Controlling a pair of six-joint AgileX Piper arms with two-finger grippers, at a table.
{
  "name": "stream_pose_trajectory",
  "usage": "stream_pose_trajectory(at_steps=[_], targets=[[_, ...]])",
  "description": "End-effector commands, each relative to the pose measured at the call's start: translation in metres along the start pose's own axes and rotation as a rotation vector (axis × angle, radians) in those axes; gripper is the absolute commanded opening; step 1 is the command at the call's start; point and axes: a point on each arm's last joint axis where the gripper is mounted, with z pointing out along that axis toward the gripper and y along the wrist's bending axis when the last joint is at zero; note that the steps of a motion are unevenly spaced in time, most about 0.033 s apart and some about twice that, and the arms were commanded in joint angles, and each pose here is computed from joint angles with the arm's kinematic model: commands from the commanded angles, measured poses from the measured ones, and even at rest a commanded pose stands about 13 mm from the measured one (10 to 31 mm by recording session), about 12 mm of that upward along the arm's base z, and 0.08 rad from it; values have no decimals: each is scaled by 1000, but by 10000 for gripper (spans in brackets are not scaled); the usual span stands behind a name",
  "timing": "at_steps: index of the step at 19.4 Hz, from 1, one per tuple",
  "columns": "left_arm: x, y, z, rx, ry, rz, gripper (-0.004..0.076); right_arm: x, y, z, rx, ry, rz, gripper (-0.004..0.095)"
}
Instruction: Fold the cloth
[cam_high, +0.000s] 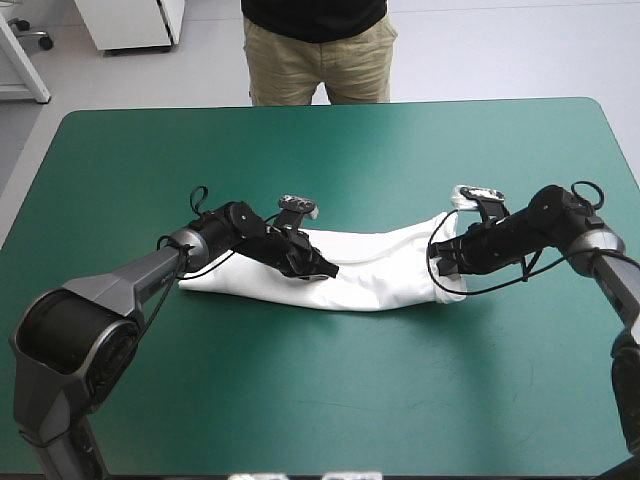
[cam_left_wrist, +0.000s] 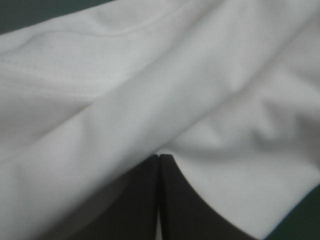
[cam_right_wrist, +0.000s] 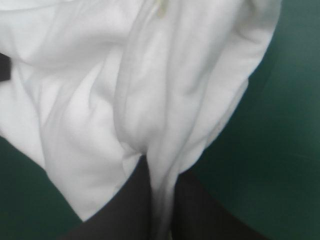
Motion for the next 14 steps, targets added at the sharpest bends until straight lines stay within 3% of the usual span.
stream_pose_trajectory(at_steps=[1, 4, 9, 12, 14], targets=[[-13, -15, -36, -28, -114, 63, -9, -13, 29, -43, -74, -129, -59, -15], [-23, -14, -98, -142, -207, 99, -9, -25, 60, -55, -134, -149, -129, -14], [-14, -30, -269, -524, -412, 134, -9, -51, 163, -46, -259, -221, -302, -11], [5, -60, -331, -598, -515, 148, -9, -64, 224, -19, -342, -199, -391, -11], [15, -74, -349, -605, -550, 163, -9, -75, 252, 5, -324, -175, -421, -11]])
